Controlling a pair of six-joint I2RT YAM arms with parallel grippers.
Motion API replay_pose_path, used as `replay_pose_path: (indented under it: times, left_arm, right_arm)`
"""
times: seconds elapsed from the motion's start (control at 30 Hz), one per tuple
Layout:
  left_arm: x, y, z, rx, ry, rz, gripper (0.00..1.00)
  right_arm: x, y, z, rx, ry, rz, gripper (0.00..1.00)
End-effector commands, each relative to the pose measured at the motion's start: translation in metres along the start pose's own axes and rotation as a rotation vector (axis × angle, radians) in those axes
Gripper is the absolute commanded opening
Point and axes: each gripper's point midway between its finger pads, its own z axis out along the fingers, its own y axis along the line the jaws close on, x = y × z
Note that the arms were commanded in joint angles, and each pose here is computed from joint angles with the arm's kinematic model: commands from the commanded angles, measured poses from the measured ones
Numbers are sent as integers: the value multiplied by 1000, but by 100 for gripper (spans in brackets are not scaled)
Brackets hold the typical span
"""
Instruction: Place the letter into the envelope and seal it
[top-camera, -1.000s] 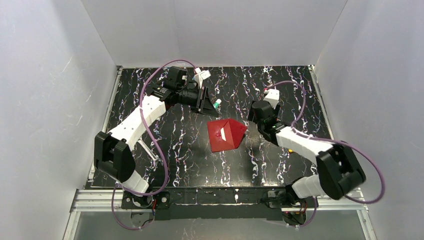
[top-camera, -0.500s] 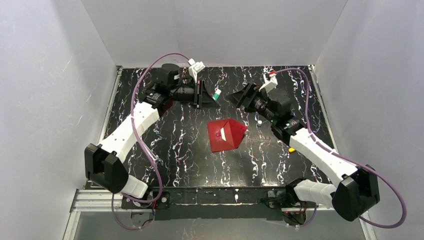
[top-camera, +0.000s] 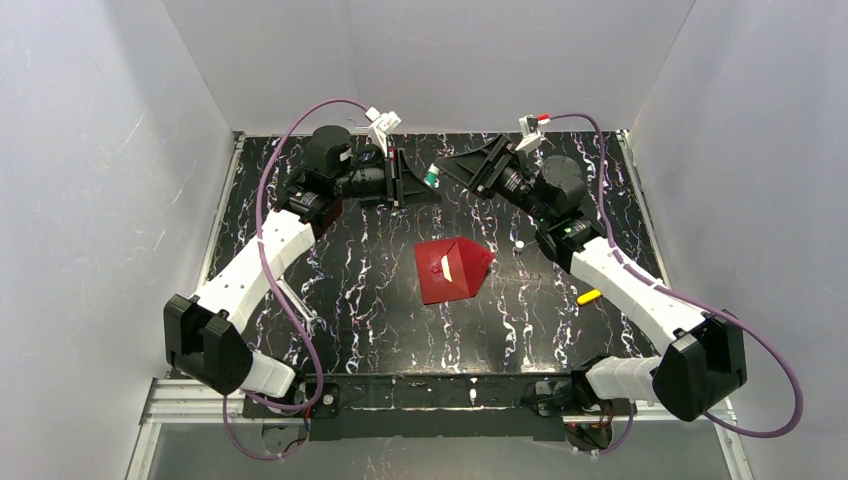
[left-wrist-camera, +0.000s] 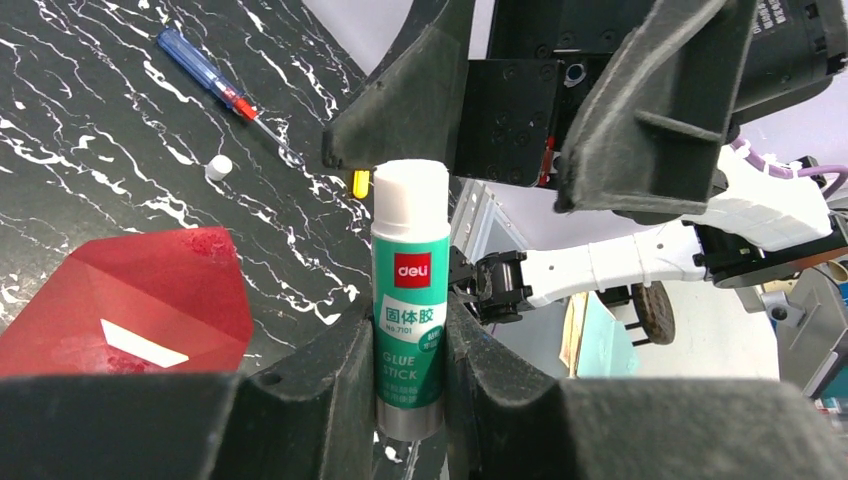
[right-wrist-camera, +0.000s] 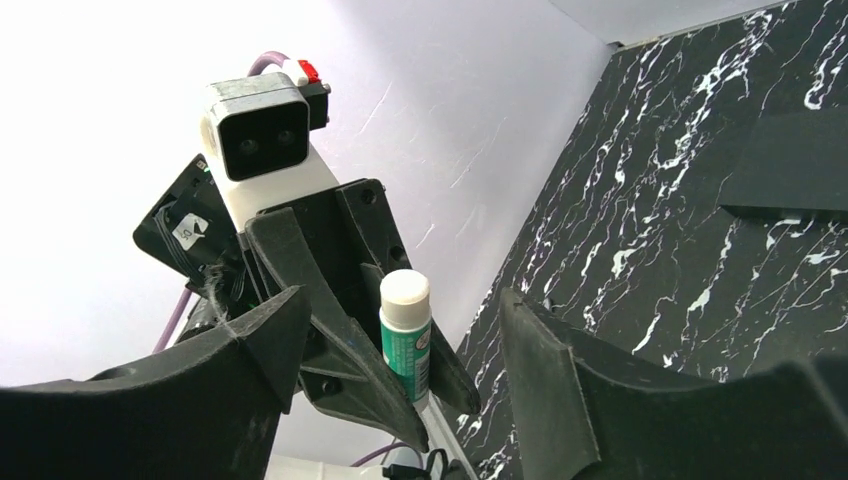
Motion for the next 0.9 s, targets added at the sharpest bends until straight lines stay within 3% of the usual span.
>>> replay_pose_path:
  times: [0.0,0.23,0.47,0.67,0.7,0.8,0.87]
  left_arm:
    - [-7,-26,-9,66,-28,42,0]
    - [-4,-29,-9,93,-7,30,0]
    - [-4,-33,-9,110,5,21,0]
    - [-1,-35,-11,110,20,16,0]
    - [-1,-35,-11,104,20,15,6]
    - [4,-38,-15,104,51,3,47]
    - [6,-36,-18,77,58,16,63]
  right_arm:
    - [-10,31,4,-74,11,-34,75]
    - [-5,32,8,-85,54,-47,58]
    - [3,28,12,-71,117,-62,53]
    - [3,25,13,-58,116,-85,22]
    - [3,26,12,-64,120,-99,17]
    - [8,20,11,-50,161,-175,8]
    - [14,18,10,-59,204,-226,8]
